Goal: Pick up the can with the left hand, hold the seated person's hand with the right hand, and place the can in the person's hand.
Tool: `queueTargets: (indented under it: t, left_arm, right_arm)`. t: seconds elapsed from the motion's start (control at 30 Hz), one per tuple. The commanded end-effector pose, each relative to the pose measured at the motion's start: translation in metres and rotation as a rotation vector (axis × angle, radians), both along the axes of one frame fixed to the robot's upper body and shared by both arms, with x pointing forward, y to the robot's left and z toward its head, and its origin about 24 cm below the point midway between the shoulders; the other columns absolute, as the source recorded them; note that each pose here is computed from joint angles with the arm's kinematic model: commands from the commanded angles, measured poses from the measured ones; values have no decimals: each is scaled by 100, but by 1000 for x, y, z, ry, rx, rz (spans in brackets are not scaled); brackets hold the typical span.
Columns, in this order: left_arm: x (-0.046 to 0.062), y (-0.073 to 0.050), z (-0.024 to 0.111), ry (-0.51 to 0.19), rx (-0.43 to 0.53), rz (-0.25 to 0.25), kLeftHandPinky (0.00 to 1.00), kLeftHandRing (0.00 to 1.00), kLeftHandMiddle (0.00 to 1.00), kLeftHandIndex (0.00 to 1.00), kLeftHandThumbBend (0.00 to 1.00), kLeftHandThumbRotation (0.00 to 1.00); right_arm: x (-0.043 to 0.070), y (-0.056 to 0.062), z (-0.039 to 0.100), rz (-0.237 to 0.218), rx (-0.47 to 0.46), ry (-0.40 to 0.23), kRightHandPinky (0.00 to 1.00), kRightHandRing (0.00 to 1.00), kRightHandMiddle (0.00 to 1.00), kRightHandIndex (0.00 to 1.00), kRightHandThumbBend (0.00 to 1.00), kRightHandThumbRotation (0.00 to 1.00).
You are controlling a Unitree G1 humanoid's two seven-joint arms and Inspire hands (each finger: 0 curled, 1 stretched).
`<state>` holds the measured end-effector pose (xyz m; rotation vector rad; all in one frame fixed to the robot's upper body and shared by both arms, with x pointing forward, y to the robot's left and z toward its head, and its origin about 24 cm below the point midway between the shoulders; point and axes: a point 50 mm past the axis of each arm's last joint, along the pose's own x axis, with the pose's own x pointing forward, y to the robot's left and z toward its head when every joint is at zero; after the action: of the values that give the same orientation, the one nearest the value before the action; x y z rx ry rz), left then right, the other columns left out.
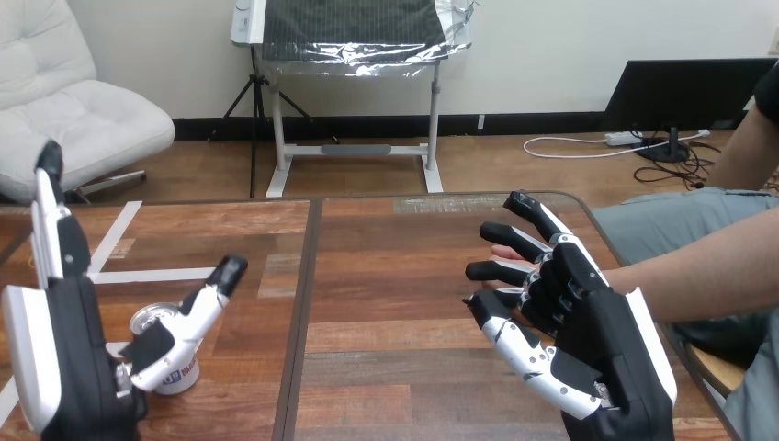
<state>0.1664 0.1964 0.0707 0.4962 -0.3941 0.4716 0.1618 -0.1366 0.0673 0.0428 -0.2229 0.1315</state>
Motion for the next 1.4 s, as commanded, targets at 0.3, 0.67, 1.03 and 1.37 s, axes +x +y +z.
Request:
queueTargets:
  t: [0.3, 0.67, 1.03, 1.37]
  left_arm:
    - [-1, 1, -15, 98, -16, 39, 100, 100, 100, 100, 84, 37]
    - [0, 10, -25, 219, 33, 75, 100, 100, 100, 100, 84, 37]
    - [1, 18, -34, 285, 76, 117, 100, 100, 100, 100, 85, 35]
    - [1, 25, -42, 306, 101, 159, 98, 100, 100, 100, 87, 35]
  right_arm:
    - [10, 2, 18, 0, 19, -89, 56, 69, 82, 89, 47, 0]
    - [10, 3, 18, 11, 20, -89, 56, 69, 82, 89, 47, 0]
    - [9, 3, 19, 10, 15, -84, 58, 70, 82, 89, 47, 0]
    - [8, 2, 19, 4, 11, -79, 60, 71, 83, 89, 48, 0]
